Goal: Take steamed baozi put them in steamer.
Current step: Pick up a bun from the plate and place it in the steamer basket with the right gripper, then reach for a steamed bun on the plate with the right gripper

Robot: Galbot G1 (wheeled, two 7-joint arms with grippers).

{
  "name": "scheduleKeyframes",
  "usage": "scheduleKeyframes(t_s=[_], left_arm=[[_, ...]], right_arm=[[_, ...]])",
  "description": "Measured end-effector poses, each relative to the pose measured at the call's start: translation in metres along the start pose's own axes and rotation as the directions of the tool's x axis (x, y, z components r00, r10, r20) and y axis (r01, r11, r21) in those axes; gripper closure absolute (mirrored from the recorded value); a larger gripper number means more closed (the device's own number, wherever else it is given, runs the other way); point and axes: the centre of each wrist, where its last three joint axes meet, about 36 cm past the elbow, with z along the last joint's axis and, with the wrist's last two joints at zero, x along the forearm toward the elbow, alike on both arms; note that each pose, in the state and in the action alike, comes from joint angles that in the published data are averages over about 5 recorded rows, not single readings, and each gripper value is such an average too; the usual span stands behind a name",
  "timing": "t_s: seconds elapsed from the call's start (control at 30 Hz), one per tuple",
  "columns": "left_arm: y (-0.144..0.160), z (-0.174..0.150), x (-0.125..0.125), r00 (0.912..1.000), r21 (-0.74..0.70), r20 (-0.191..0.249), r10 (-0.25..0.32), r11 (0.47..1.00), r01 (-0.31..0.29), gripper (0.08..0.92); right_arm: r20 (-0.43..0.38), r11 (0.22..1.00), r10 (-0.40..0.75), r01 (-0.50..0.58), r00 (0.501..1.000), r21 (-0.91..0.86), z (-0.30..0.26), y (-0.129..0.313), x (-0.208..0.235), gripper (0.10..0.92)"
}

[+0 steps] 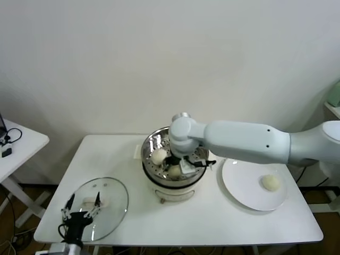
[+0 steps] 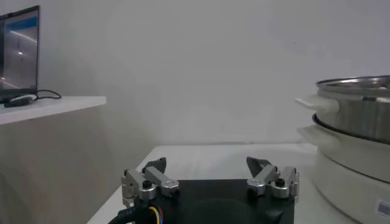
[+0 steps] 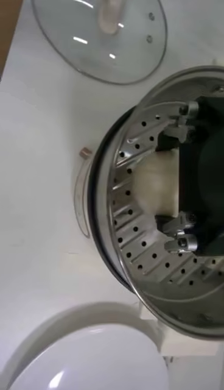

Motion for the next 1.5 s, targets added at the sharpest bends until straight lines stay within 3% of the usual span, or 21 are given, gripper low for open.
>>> scheduleKeyframes(t_s=[0.77, 1.03, 1.5], left_arm=[[-0.001, 0.004, 0.0, 0.9999, 0.0, -0.011, -0.001, 1.0, 0.001, 0.177], [-0.001, 0.004, -0.001, 0.9999, 0.0, -0.01, -0.001, 1.0, 0.001, 0.177], [-0.002, 0.005, -0.002, 1.0, 0.002, -0.008, 0.001, 1.0, -0.001, 0.177]], right_arm=[[0.023, 1.0, -0.014, 0.014, 1.0, 0.014, -0.007, 0.012, -0.013, 0.324], [0.026, 1.0, -0.008, 0.007, 1.0, 0.018, -0.005, 0.013, -0.012, 0.205], [0.004, 1.0, 0.006, -0.006, 1.0, -0.003, 0.011, 0.023, 0.019, 0.2]])
